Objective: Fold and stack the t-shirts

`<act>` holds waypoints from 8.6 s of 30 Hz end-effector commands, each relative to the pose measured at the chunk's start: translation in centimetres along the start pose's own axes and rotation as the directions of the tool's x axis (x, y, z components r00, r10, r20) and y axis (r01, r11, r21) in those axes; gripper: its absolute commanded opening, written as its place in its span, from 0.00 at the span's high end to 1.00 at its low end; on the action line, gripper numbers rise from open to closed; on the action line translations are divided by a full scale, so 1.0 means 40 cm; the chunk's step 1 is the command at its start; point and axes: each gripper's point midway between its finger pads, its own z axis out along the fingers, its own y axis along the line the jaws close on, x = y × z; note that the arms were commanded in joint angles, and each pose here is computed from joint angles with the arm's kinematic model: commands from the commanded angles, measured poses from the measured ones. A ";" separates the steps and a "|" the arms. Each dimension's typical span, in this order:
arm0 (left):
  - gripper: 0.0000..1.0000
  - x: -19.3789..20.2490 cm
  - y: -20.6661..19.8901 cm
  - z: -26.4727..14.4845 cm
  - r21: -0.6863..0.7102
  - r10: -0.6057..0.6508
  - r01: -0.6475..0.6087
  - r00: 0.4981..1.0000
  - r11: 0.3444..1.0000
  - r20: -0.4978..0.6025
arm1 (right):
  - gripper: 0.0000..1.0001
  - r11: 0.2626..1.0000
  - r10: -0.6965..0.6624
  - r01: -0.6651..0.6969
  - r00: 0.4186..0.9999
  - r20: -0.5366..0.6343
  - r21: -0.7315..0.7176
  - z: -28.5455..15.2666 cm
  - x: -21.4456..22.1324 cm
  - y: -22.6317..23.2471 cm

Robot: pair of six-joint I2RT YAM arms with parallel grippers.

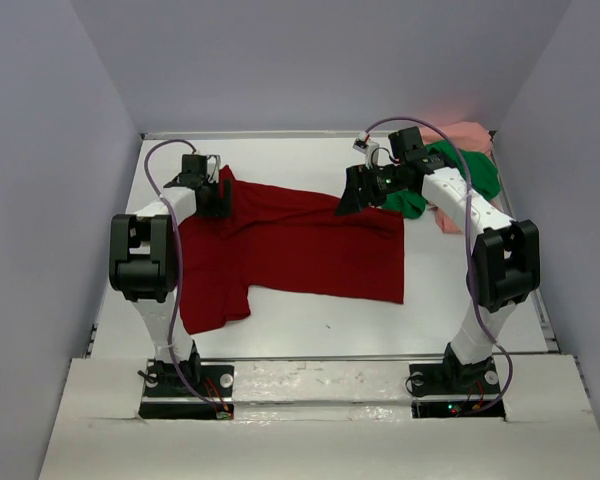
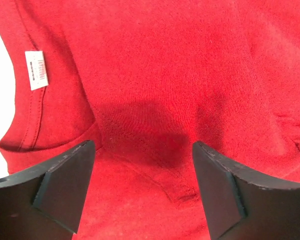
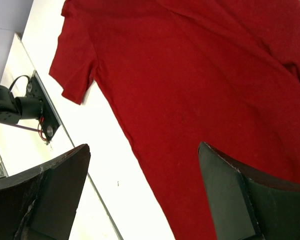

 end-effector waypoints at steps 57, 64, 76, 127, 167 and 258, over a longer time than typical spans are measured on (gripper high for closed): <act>1.00 -0.167 0.092 -0.282 -0.142 -0.031 0.069 0.966 0.987 0.255 | 0.07 0.999 -0.047 0.047 0.999 0.020 -0.023 -0.009 -0.001 0.023; 1.00 -0.089 0.030 -0.264 -0.009 -0.035 0.037 0.987 0.999 0.160 | 0.07 0.998 -0.059 0.060 0.998 0.034 -0.026 -0.017 -0.017 0.034; 0.01 0.086 -0.040 -0.152 0.164 0.019 -0.009 0.998 0.986 -0.059 | 0.07 0.997 -0.072 0.072 0.996 0.045 -0.002 -0.025 -0.027 0.033; 0.73 -0.041 0.067 -0.086 0.286 -0.195 0.174 0.980 0.942 0.047 | 0.07 0.998 -0.055 0.055 0.998 0.030 -0.002 -0.015 -0.014 0.021; 0.39 0.024 0.097 -0.053 0.259 -0.206 0.202 0.979 0.945 -0.010 | 0.07 0.998 -0.064 0.064 0.997 0.038 0.002 -0.022 -0.020 0.027; 0.01 -0.056 -0.010 -0.232 0.374 -0.059 -0.017 0.979 0.927 0.193 | 0.79 0.970 -0.055 0.049 0.998 0.019 0.238 0.072 -0.044 -0.191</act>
